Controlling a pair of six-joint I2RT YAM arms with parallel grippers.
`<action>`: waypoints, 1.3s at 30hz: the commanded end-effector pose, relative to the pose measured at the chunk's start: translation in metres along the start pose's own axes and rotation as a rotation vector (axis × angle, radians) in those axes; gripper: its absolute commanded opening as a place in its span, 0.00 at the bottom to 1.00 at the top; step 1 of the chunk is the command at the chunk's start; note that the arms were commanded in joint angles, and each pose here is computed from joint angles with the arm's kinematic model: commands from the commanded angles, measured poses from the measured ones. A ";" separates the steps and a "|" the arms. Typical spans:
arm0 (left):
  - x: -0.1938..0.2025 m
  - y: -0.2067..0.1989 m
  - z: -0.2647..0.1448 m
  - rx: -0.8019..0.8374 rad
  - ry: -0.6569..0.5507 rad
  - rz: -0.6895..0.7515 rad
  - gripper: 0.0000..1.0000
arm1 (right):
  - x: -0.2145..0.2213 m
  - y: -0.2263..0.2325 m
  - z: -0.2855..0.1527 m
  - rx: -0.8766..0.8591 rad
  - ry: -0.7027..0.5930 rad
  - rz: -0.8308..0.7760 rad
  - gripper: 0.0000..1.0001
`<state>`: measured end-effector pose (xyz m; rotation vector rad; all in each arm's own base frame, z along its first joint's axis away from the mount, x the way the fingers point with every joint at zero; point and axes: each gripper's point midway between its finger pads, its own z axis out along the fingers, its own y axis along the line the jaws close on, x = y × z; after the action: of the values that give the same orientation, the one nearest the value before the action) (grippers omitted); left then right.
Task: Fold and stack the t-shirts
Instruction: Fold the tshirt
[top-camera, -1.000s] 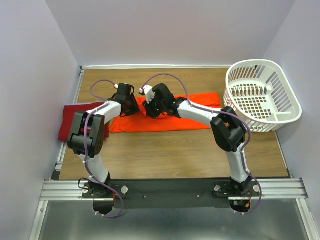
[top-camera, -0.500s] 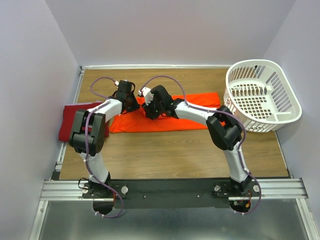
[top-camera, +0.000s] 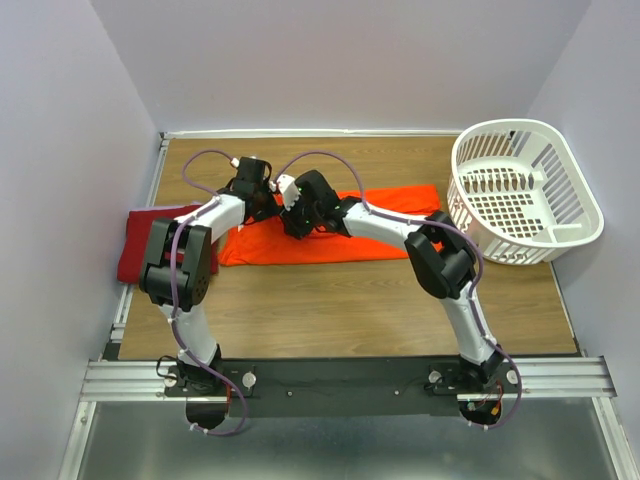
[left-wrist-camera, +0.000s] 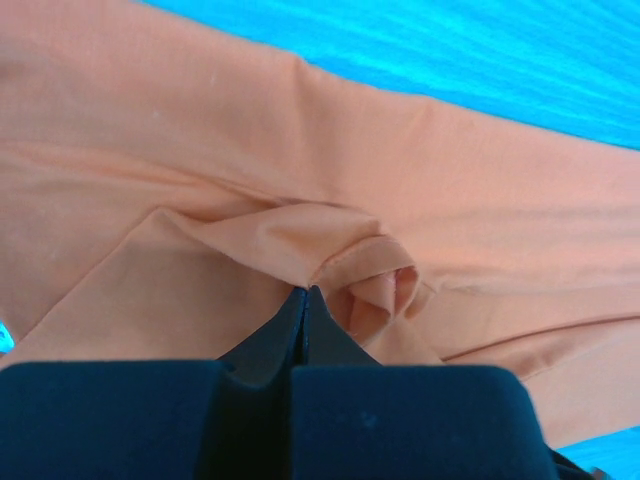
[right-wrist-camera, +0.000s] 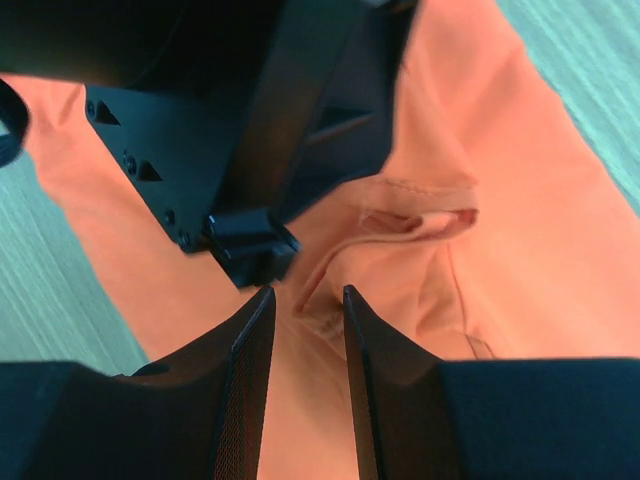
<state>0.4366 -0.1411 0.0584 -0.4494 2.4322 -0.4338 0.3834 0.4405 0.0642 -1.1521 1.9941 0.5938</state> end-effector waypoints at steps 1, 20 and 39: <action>-0.012 -0.001 -0.001 -0.015 -0.017 0.026 0.00 | -0.002 0.009 0.014 -0.033 -0.012 -0.024 0.41; -0.022 0.012 -0.002 -0.037 0.016 0.075 0.00 | 0.000 -0.022 -0.004 0.148 0.012 -0.069 0.00; -0.031 0.027 -0.013 -0.035 0.079 0.137 0.00 | -0.002 -0.019 -0.023 0.154 0.008 -0.089 0.00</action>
<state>0.4479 -0.1045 0.0723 -0.3235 2.4998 -0.3437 0.3950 0.4166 0.0602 -1.1508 1.9869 0.3957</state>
